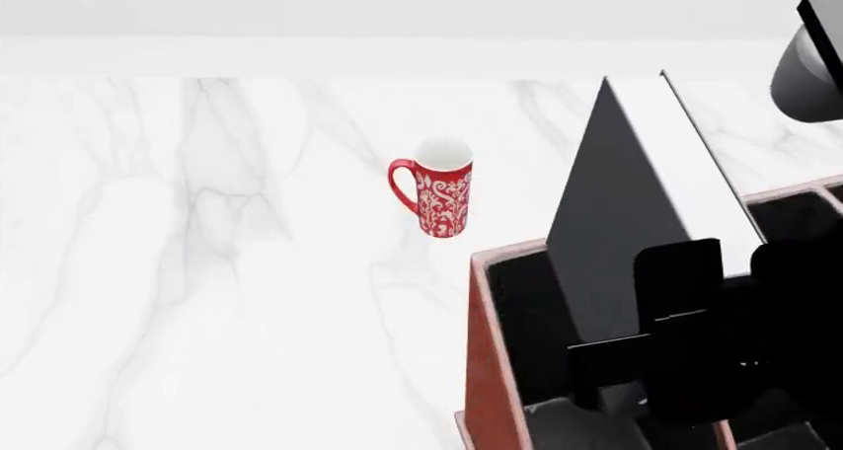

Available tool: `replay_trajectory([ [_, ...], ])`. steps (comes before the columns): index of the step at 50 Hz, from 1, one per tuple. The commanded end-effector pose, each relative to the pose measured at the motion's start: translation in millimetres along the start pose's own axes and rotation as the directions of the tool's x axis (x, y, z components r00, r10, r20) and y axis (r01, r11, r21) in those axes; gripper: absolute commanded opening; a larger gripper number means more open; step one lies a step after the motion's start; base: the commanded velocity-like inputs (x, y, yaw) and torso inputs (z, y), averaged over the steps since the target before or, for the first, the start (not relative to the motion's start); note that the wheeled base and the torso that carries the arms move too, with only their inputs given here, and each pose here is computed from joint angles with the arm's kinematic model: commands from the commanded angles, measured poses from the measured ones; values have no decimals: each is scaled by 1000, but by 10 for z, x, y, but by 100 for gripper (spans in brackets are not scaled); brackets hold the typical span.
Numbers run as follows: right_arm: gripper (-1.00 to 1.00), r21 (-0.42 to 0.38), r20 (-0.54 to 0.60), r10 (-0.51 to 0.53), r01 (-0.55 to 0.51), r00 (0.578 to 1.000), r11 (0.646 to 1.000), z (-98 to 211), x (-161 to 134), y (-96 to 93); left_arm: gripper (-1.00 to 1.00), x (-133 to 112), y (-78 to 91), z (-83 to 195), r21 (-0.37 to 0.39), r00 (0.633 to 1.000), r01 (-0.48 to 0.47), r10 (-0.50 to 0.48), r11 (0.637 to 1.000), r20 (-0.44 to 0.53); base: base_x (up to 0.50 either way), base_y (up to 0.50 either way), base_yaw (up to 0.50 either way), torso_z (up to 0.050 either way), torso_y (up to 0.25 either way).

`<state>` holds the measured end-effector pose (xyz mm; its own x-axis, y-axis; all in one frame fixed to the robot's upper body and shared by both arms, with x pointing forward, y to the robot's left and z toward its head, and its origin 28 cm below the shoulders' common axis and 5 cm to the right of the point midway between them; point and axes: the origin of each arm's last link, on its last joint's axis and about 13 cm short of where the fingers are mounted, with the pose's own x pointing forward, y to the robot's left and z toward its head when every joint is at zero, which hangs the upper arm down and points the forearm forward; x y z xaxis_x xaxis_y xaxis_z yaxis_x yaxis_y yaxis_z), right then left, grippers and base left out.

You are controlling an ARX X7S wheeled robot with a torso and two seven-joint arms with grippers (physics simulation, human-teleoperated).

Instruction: Pick up the book and place it in the left compartment of the caddy.

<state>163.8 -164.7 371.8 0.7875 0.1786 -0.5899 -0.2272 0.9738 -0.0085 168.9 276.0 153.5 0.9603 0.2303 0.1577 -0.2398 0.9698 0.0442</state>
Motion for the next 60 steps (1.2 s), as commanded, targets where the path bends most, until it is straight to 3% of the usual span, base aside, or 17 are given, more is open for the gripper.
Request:
replay_trajectory([
  [1, -100, 5, 10, -35, 35, 999, 999, -24, -17, -80, 100, -5, -5, -1, 3, 1000, 3, -3, 1000, 0, 0, 0, 0, 0, 10],
  [21, -100, 11, -52, -27, 28, 998, 1000, -144, 441, -146, 100, -4, -6, -1, 4, 1000, 2, -2, 1000, 0, 0, 0, 0, 1, 1],
  [60, -100, 6, -108, -34, 35, 994, 999, -237, 878, -169, 100, -13, -3, 5, 5, 1000, 2, -2, 1000, 3, 0, 0, 0, 0, 1],
])
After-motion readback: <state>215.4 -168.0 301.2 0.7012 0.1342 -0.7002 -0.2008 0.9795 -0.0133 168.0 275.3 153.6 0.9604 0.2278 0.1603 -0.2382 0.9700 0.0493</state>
